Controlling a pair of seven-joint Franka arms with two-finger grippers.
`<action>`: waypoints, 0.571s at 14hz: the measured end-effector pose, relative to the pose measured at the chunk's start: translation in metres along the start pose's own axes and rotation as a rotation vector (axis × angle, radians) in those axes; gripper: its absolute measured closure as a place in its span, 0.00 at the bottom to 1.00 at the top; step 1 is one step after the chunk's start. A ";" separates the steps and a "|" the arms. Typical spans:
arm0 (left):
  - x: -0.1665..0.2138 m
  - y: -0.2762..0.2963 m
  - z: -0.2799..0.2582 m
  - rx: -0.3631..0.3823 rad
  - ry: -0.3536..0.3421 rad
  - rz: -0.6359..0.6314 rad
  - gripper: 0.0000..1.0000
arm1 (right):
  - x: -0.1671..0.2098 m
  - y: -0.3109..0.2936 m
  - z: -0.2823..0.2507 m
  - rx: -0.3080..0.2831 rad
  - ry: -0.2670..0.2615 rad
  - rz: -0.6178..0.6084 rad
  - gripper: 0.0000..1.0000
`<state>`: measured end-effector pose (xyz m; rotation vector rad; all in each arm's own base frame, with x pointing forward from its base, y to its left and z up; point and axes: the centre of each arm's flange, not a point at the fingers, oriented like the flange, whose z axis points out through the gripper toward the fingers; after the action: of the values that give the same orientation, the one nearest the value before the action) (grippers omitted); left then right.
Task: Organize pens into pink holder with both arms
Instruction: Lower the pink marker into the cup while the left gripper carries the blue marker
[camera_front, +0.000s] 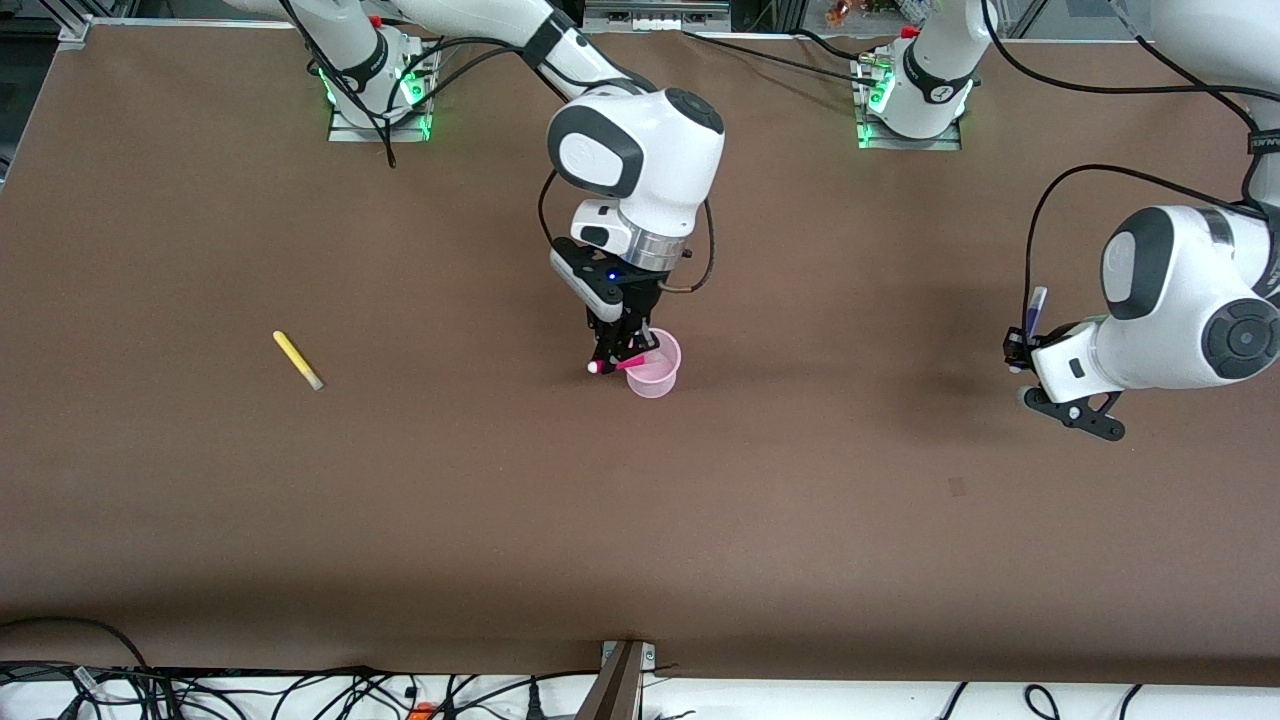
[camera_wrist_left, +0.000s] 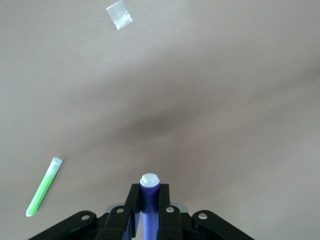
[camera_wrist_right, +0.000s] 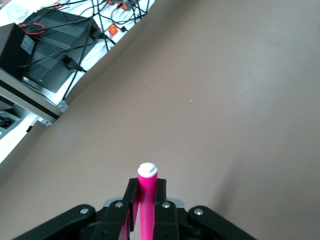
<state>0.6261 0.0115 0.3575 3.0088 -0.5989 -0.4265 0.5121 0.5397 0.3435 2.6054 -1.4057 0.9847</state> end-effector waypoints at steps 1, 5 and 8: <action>0.002 0.007 -0.013 -0.003 -0.006 0.013 0.82 | -0.010 0.004 0.007 -0.003 0.010 0.001 0.83; 0.003 0.029 -0.027 -0.110 -0.018 0.049 0.82 | -0.019 0.008 0.017 -0.004 0.048 0.011 0.83; 0.001 0.029 -0.029 -0.260 0.049 0.167 0.82 | -0.023 0.011 0.015 0.000 0.093 0.018 0.83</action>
<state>0.6242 -0.0160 0.3878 2.6911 -0.7221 -0.3861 0.5028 0.5459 0.3162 2.5158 -1.4098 1.0917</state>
